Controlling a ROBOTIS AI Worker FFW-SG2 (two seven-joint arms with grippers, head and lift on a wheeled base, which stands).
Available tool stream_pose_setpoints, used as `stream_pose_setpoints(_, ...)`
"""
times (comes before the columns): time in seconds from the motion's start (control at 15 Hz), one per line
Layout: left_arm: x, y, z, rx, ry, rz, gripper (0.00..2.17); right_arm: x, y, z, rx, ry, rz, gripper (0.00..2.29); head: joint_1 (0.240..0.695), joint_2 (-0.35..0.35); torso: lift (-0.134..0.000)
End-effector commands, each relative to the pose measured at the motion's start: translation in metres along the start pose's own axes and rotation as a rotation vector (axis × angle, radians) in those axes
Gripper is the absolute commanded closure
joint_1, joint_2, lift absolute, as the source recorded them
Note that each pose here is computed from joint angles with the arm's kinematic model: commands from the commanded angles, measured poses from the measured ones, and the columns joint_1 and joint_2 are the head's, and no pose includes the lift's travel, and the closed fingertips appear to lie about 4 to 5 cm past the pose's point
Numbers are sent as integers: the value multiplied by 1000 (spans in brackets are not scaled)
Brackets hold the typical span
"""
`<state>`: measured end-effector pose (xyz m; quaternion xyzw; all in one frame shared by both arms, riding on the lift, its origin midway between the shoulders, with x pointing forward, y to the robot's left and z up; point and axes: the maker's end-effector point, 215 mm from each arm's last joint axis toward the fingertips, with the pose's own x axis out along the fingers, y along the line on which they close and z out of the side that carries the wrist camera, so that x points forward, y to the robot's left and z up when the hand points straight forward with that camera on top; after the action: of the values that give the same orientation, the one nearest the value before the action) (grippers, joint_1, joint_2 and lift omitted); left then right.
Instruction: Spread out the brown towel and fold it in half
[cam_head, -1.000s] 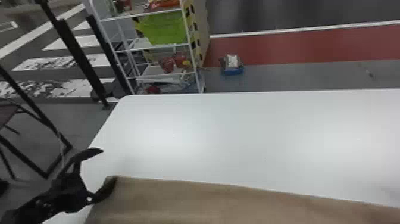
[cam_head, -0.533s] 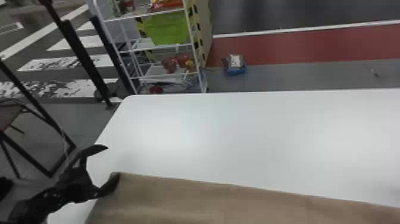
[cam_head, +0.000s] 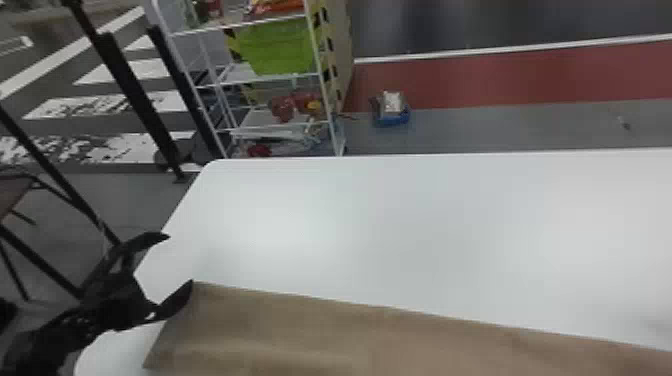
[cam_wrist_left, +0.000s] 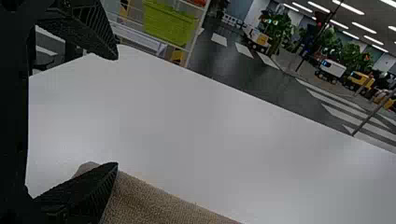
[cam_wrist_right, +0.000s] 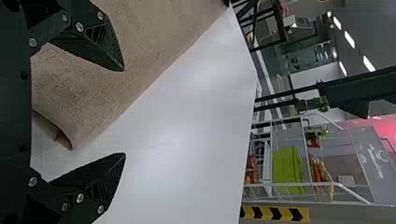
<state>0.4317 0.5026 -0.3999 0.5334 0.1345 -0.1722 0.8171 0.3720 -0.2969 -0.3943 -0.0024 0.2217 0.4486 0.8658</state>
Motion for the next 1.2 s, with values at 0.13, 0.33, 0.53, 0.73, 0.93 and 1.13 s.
stream_pose_setpoints(0.13,-44,29,-7,-30,-5,104,83,19,14,-19,-3,46,45,275,695,308,-134)
stream_pose_setpoints(0.33,-78,43,-3,-51,-42,175,83,27,6,-24,-114,101,36,275,695,350,-134)
stream_pose_setpoints(0.53,-91,43,1,-20,-45,185,83,31,3,-23,-132,121,34,275,695,350,-134)
stream_pose_setpoints(0.73,-98,45,5,-7,-52,196,83,38,6,-33,-241,195,43,275,695,350,-134)
stream_pose_setpoints(0.93,-100,47,10,-4,-62,207,83,45,15,-39,-404,262,67,275,695,350,-134)
stream_pose_setpoints(1.13,-104,51,10,-4,-61,219,83,47,19,-56,-527,364,87,275,695,350,-134)
